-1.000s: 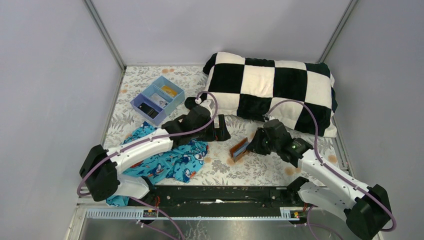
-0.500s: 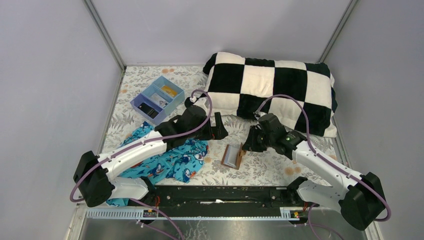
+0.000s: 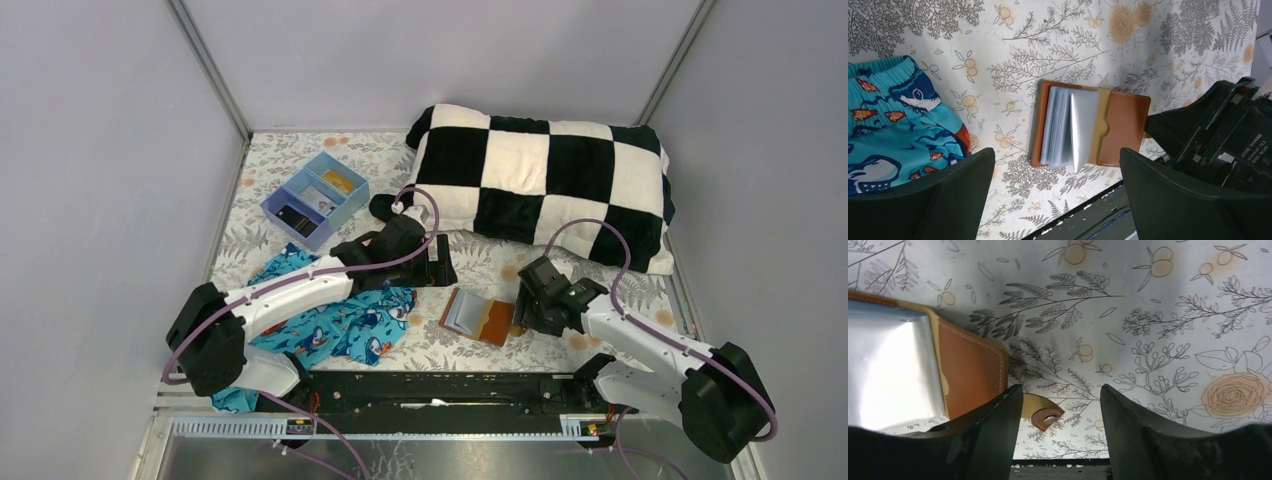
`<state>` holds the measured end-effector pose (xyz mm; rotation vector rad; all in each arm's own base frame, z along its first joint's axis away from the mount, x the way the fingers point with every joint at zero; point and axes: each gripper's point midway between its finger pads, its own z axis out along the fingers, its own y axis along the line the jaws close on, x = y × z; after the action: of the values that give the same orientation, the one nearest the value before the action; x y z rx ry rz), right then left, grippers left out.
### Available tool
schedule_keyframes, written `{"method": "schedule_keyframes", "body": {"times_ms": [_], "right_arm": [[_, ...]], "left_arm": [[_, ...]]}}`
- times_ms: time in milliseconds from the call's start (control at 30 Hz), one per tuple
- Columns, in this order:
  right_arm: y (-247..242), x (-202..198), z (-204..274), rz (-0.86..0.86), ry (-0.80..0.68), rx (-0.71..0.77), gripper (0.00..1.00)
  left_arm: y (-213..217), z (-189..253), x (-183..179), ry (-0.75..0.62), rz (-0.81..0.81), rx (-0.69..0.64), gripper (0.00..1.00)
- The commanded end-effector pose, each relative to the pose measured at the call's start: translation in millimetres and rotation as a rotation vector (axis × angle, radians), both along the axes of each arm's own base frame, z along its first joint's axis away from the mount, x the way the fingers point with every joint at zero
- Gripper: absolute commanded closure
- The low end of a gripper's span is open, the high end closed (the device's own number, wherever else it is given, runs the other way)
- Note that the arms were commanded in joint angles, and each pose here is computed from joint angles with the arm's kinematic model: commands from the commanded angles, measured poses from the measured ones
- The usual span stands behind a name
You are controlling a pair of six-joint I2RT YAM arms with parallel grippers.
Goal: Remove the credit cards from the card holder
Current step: Open the card holder at the center of the board, then remove the credit card from the card holder.
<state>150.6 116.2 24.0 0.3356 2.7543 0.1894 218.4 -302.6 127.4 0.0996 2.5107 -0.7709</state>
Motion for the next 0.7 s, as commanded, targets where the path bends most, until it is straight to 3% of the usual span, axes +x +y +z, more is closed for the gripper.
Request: {"method": "schedule_keyframes", "body": {"times_ms": [0, 400, 667], "right_arm": [[-7, 12, 8, -0.113, -0.034, -0.038, 0.34], [5, 44, 98, -0.121, -0.299, 0.107, 0.23], [74, 60, 124, 0.072, -0.307, 0.349, 0.37]], "left_arm": [[-8, 19, 3, -0.03, -0.013, -0.053, 0.01], [-7, 23, 3, -0.038, 0.006, -0.074, 0.01], [-19, 20, 3, -0.008, -0.019, -0.094, 0.01]]}}
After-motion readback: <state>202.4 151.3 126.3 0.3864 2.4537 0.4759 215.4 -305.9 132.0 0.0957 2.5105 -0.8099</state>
